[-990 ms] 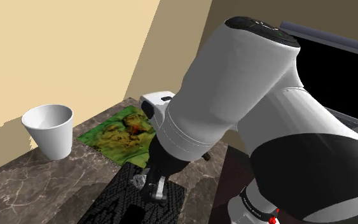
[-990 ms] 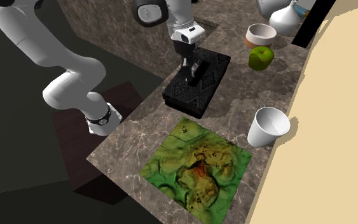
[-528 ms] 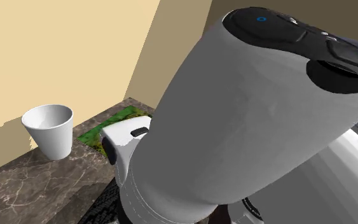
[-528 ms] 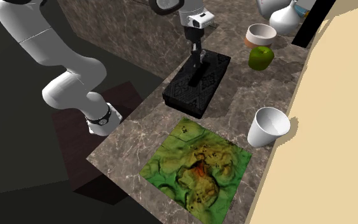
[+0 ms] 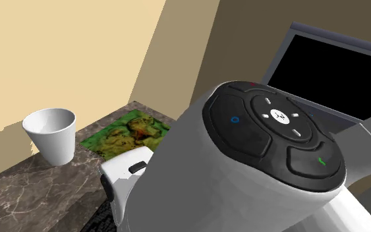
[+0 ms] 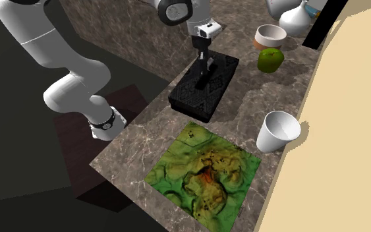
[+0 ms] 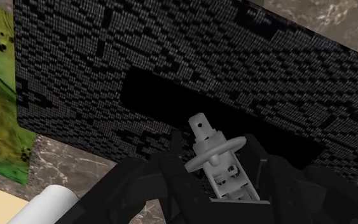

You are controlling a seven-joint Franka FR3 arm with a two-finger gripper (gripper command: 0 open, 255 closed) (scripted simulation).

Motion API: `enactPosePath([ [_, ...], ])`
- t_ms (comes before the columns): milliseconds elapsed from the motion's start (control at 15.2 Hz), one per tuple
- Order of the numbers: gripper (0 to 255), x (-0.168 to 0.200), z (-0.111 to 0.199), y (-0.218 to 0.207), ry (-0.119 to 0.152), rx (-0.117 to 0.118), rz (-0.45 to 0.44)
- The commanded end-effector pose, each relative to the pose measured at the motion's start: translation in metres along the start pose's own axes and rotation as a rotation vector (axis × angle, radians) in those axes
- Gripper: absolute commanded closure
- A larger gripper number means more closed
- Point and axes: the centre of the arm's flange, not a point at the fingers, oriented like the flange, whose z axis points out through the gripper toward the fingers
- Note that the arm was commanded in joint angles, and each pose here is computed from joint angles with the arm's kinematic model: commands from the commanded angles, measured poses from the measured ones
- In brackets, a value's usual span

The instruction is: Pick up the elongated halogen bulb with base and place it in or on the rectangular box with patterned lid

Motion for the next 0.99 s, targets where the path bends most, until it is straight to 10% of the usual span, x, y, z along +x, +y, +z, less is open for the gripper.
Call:
enactPosePath([
  [0, 255, -0.002, 0.011, -0.002, 0.001, 0.000, 0.000],
  [660, 255, -0.005, 0.025, -0.004, 0.001, 0.000, 0.000],
  [726, 0, -0.005, 0.025, -0.004, 0.001, 0.000, 0.000],
  [924, 0, -0.005, 0.025, -0.004, 0.001, 0.000, 0.000],
])
